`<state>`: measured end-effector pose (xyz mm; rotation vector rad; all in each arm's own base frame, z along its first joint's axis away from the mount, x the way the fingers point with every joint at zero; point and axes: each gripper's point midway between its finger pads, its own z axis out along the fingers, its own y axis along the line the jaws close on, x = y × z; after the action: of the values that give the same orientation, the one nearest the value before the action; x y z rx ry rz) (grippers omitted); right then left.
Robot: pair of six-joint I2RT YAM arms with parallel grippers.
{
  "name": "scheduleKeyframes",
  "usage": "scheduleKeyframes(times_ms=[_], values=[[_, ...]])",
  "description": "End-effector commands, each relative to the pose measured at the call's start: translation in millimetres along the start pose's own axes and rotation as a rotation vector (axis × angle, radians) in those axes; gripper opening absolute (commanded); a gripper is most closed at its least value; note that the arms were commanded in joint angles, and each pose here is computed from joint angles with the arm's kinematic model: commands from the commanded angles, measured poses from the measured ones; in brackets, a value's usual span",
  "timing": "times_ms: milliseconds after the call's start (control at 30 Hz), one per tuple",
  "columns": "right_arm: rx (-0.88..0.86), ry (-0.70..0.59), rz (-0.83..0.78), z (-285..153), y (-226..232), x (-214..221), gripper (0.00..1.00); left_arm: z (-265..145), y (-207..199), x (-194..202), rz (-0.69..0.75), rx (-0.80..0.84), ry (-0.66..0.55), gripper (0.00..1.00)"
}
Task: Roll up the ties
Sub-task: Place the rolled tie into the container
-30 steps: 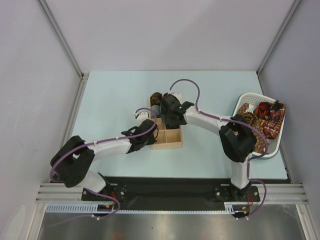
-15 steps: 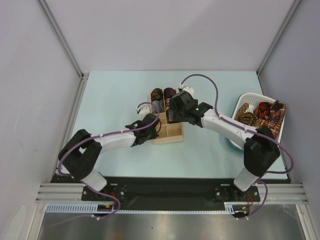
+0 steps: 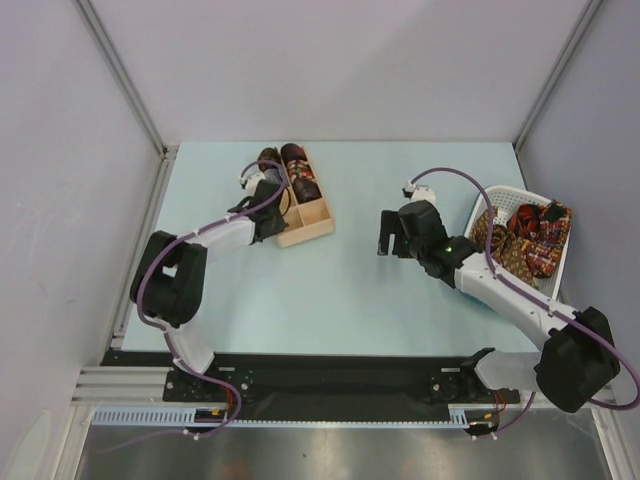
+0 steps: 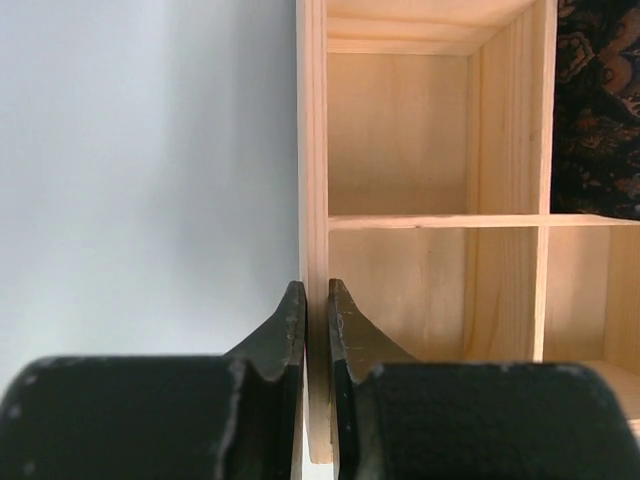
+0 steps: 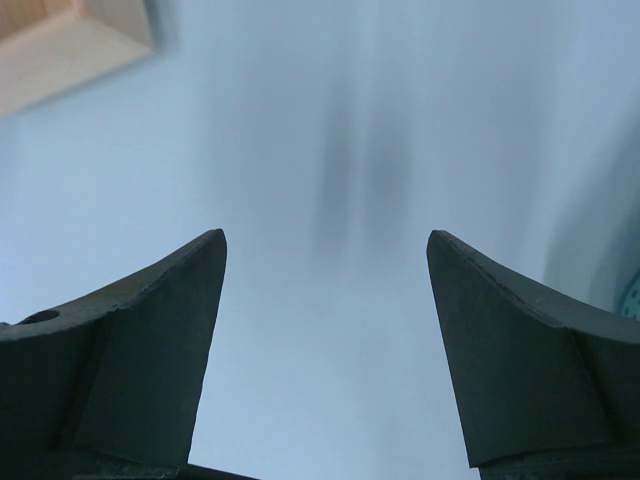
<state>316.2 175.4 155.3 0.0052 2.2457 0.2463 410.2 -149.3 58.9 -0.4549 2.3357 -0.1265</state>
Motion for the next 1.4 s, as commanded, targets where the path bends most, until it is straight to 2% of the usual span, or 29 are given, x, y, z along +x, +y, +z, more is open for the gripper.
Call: scheduleKeyframes(times_ms=[0, 67, 167, 333, 433, 467, 533, 567, 600, 633, 700, 733, 800, 867, 900, 933, 1000, 1067, 1200, 1367], values=[[-0.063, -0.062, -0.012, -4, 2, -8, 0.86, 2, -21, -63, -0.02, 0.081, -0.12, 0.14], [-0.08, -0.056, -0.021, -1, 2, 2, 0.86, 1, -22, -75, 0.013, 0.064, -0.137, 0.35], [-0.093, -0.058, -0.032, 5, 0, 10, 0.87, -6, -21, -76, 0.023, 0.084, -0.142, 0.43], [-0.165, -0.126, -0.042, -3, 5, 8, 0.91, -36, -21, -77, 0.018, 0.158, -0.148, 0.47], [-0.205, -0.193, -0.04, -14, 4, 8, 0.97, -70, -19, -71, 0.02, 0.252, -0.177, 0.65], [-0.248, -0.248, -0.022, -18, 10, -1, 0.98, -78, -17, -68, 0.022, 0.275, -0.182, 0.79], [-0.29, -0.267, -0.014, -22, 10, 12, 0.99, -101, -13, -56, 0.02, 0.348, -0.201, 0.96], [-0.313, -0.316, 0.001, -25, 12, 6, 0.99, -107, -11, -51, 0.008, 0.368, -0.203, 1.0], [-0.3, -0.302, 0.005, -20, 5, 23, 0.99, -113, -13, -46, 0.009, 0.412, -0.202, 1.0], [-0.27, -0.328, 0.024, -19, -3, 21, 0.99, -112, -7, -31, 0.013, 0.424, -0.193, 1.0], [-0.248, -0.348, 0.052, -18, -9, 22, 0.99, -126, -3, -31, 0.014, 0.46, -0.238, 1.0], [-0.237, -0.364, 0.052, -21, -12, 20, 0.99, -123, 6, -15, 0.03, 0.458, -0.22, 1.0], [-0.242, -0.397, 0.063, -23, -13, 17, 0.99, -137, 13, -19, 0.058, 0.48, -0.291, 1.0], [-0.233, -0.432, 0.084, -25, -16, 12, 1.0, -134, 30, -3, 0.083, 0.451, -0.308, 1.0], [-0.222, -0.443, 0.091, -26, -19, 10, 1.0, -149, 32, -12, 0.074, 0.478, -0.38, 1.0], [-0.183, -0.46, 0.11, -26, -26, 8, 1.0, -143, 43, 2, 0.084, 0.465, -0.378, 1.0], [-0.138, -0.496, 0.148, -25, -37, 7, 1.0, -159, 49, -5, 0.088, 0.492, -0.483, 1.0], [-0.138, -0.519, 0.144, -24, -38, 7, 1.0, -154, 60, 12, 0.146, 0.494, -0.512, 1.0], [-0.175, -0.497, 0.11, -22, -28, 5, 1.0, -171, 67, 3, 0.106, 0.517, -0.624, 1.0], [-0.155, -0.449, 0.107, -15, -28, 11, 0.99, -167, 72, 6, 0.108, 0.492, -0.617, 1.0]])
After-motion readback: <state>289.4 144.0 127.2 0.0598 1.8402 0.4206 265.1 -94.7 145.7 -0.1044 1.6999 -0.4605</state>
